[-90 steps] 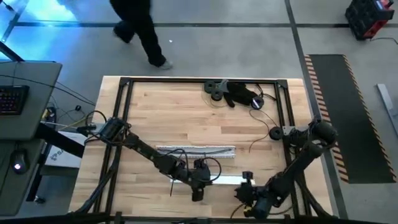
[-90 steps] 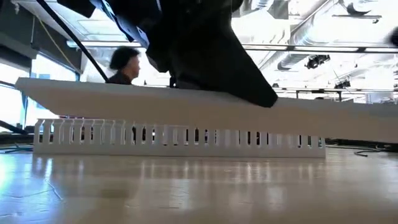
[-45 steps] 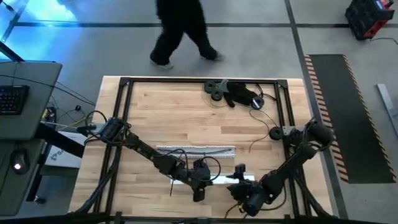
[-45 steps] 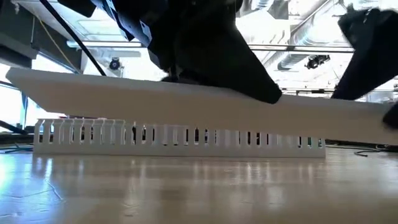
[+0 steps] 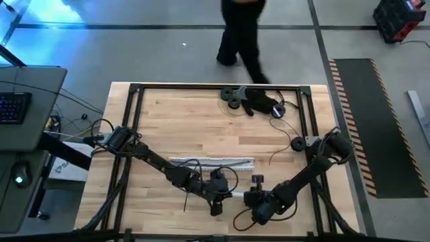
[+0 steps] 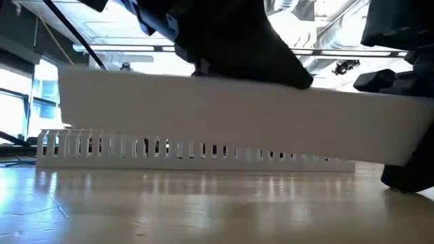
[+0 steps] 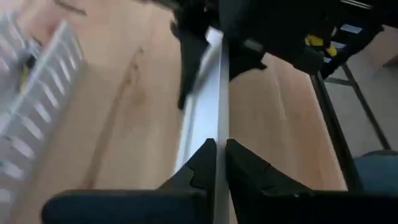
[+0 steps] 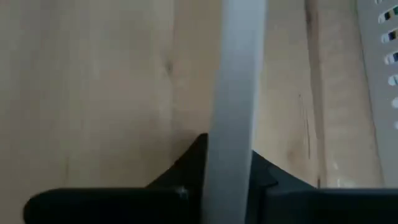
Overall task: Ziptie cables
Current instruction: Close the white cable duct lid
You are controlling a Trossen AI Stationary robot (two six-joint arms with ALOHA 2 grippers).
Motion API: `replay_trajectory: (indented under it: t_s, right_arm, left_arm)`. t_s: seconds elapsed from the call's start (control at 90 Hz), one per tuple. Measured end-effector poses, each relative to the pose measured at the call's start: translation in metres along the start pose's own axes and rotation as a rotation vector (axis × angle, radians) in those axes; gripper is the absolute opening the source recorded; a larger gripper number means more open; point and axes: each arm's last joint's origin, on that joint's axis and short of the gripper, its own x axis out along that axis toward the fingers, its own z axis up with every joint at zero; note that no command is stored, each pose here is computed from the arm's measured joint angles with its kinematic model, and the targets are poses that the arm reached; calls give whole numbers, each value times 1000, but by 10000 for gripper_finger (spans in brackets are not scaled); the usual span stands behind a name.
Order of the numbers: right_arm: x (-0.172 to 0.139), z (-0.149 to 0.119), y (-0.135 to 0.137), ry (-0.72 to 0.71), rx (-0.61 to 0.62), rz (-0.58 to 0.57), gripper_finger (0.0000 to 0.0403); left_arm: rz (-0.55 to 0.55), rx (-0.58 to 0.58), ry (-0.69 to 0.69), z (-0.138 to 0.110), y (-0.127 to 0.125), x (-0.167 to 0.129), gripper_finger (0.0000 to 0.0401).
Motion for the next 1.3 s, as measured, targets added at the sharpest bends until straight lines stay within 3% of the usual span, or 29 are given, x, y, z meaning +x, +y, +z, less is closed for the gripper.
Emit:
replay_trajectory:
  t_s: [0.178,0.267,0.4,0.556,0.711,0.911,1.133,1.222,1.3]
  right_arm:
    - [-8,7,-9,96,27,148,36]
    - [-10,14,-16,168,4,297,36]
    - [-4,28,-28,222,3,555,36]
    - [14,39,-52,225,84,778,36]
    - [27,42,-74,211,201,822,47]
    - [34,41,-88,252,326,800,145]
    - [35,43,-95,229,293,797,265]
    - [29,42,-99,231,259,767,288]
    - [13,44,-102,165,210,672,293]
  left_arm:
    - [22,63,-8,28,-1,-40,96]
    - [10,219,-34,36,-10,-60,109]
    - [18,514,-115,32,-42,-82,113]
    - [127,541,-102,11,-61,-89,113]
    - [183,402,-46,-15,-71,-83,113]
    - [255,327,9,-46,-71,-60,113]
    - [283,272,29,-57,-67,-47,113]
    - [283,253,20,-56,-67,-47,113]
    - [292,248,11,-56,-68,-49,113]
